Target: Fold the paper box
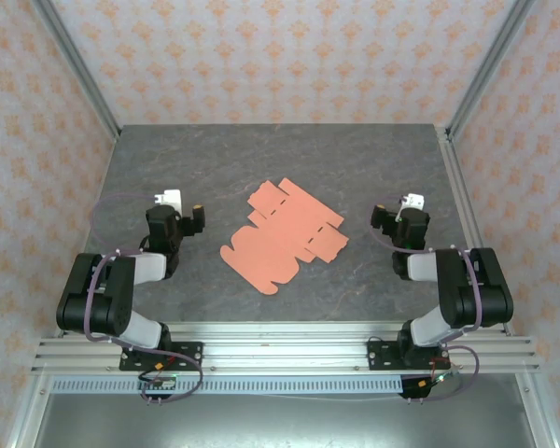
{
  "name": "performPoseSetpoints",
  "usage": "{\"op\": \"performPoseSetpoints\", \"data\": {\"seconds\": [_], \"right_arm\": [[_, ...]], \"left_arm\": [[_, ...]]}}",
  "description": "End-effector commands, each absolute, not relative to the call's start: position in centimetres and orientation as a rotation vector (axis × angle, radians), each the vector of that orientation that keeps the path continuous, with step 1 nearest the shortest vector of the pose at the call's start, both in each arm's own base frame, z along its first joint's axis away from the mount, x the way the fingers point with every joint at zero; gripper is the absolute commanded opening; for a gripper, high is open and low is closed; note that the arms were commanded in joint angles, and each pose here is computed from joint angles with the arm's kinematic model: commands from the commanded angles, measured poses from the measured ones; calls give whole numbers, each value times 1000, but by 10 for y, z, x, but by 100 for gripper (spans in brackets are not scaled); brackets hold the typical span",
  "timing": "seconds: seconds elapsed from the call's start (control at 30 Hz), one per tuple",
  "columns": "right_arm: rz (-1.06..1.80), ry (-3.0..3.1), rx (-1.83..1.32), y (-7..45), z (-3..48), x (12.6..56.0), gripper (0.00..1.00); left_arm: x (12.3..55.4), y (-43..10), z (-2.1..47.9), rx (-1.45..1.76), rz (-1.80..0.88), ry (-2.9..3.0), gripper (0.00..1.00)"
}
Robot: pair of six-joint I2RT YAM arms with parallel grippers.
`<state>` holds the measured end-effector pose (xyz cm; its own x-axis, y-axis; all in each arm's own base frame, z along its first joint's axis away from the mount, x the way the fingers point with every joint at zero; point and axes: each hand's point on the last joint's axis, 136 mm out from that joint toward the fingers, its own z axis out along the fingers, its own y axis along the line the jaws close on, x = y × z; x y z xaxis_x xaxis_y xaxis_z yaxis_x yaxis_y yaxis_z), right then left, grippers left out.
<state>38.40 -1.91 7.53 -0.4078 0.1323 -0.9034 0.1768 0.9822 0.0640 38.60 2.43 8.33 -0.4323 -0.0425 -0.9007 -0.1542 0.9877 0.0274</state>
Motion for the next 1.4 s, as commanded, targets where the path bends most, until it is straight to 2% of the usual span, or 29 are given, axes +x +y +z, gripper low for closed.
{"op": "performPoseSetpoints", "data": {"seconds": [0.0,1.1,1.37], "right_arm": [[-48,1945,238,-20,89,394,99],[-53,1944,243,-21,90,394,99],[-68,1931,278,-26,114,388,99]], "left_arm": [[395,24,93,-153,131,1978,100],[395,22,94,-145,121,1977,100],[393,15,133,-98,90,1992,100]]}}
